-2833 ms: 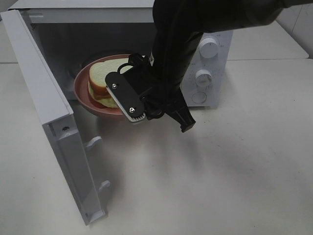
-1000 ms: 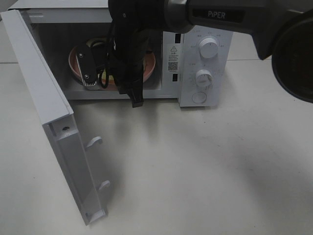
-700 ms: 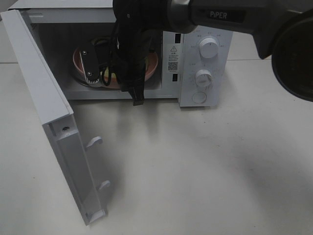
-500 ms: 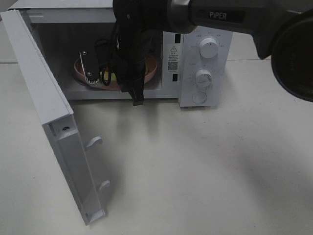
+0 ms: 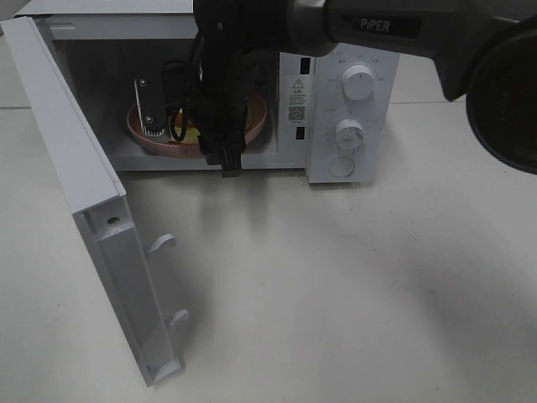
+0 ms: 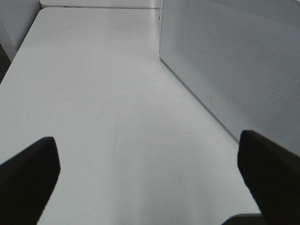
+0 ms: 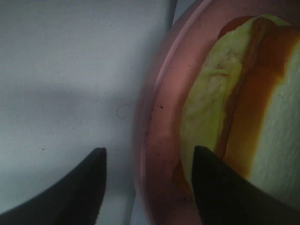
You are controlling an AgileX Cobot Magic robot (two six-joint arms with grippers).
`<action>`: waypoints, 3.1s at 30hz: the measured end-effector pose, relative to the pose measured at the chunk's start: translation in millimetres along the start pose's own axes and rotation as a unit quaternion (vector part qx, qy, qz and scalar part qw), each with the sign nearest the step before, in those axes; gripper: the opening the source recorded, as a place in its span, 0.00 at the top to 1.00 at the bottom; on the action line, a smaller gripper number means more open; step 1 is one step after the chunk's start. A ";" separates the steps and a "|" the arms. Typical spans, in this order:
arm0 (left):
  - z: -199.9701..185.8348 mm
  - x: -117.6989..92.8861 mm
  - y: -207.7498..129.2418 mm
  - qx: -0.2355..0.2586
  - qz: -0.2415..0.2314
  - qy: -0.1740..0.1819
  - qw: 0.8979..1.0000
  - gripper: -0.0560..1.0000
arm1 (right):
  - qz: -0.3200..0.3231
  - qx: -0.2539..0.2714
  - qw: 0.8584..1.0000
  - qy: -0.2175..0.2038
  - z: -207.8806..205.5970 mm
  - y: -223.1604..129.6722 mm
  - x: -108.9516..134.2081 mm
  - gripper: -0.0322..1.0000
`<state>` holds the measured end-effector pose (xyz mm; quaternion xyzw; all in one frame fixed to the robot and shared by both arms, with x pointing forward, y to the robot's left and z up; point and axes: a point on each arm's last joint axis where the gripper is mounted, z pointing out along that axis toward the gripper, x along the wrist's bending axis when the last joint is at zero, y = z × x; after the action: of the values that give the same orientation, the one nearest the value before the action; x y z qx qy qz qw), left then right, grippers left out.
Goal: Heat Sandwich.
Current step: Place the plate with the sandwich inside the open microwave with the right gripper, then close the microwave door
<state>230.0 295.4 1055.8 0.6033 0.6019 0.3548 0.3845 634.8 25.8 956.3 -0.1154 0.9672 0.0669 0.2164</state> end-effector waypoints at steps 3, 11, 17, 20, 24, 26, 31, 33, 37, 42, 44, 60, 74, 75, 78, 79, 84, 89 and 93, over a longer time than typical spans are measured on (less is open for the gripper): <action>0.0 0.0 0.0 0.000 0.000 0.000 1.000 0.02 | 0.009 0.000 1.000 0.000 0.0 0.0 0.0 0.40; 0.0 0.0 0.0 0.000 0.000 0.000 1.000 0.02 | 0.034 -0.005 0.999 -0.008 0.0 0.9 -1.6 0.33; 0.0 0.0 0.0 0.000 0.000 0.000 1.000 0.02 | 0.049 -0.009 0.999 -0.014 -1.0 1.5 -2.8 0.32; 0.0 0.0 0.0 0.000 0.000 0.000 1.000 0.02 | 0.052 -0.015 0.998 -0.022 -4.4 1.5 -3.2 0.32; 0.0 0.0 0.0 0.000 0.000 0.000 1.000 0.02 | 0.057 -0.019 0.998 -0.026 -7.5 -0.9 1.8 0.31; 0.0 0.0 0.0 0.000 0.000 0.000 1.000 0.02 | 0.057 -0.019 0.998 -0.024 -7.8 -2.4 5.2 0.31; 0.0 0.0 0.0 0.000 0.000 0.000 1.000 0.02 | 0.054 -0.018 0.998 -0.019 -11.0 -6.1 13.5 0.31; 0.0 0.0 0.0 0.000 0.000 0.000 1.000 0.02 | 0.054 -0.019 0.998 -0.021 -13.3 -6.7 14.2 0.31; 0.0 0.0 0.0 0.000 0.000 0.000 1.000 0.02 | 0.061 -0.021 0.997 -0.031 -23.4 -5.9 17.6 0.30; 0.0 0.0 0.0 0.000 0.000 0.000 1.000 0.02 | 0.094 -0.019 0.995 -0.036 -29.4 -5.6 24.9 0.24; 0.0 0.0 0.0 0.000 0.000 0.000 1.000 0.02 | 0.111 -0.021 0.993 -0.037 -33.5 -7.3 29.2 0.20; 0.0 0.0 0.0 0.000 0.000 0.000 1.000 0.02 | 0.106 -0.018 0.994 -0.032 -61.0 -23.4 63.3 0.21; 0.0 0.0 0.0 0.000 0.000 0.000 1.000 0.02 | 0.150 -0.013 0.988 -0.020 -97.2 -48.6 101.6 0.23; 0.0 0.0 0.0 0.000 0.000 0.000 1.000 0.02 | 0.155 -0.012 0.988 -0.019 -99.8 -50.6 104.6 0.23; 0.0 0.0 0.0 0.000 0.000 0.000 1.000 0.02 | 0.164 -0.011 0.986 -0.016 -103.7 -54.4 110.7 0.23; 0.0 0.0 0.0 0.000 0.000 0.000 1.000 0.02 | 0.176 -0.011 0.984 -0.016 -109.6 -58.3 116.4 0.23; 0.0 0.0 0.0 0.000 0.000 0.000 1.000 0.02 | 0.218 -0.007 0.976 -0.010 -119.3 -68.6 133.6 0.23; 0.0 0.0 0.0 0.000 0.000 0.000 1.000 0.02 | 0.258 -0.008 0.966 -0.009 -131.8 -79.1 150.2 0.23; 0.0 0.0 0.0 0.000 0.000 0.000 1.000 0.02 | 0.287 -0.008 0.958 -0.009 -141.3 -87.9 164.3 0.23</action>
<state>230.0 295.4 1055.8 0.6033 0.6019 0.3548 0.3845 455.5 -116.2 1004.9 0.1656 0.9570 0.1351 0.1962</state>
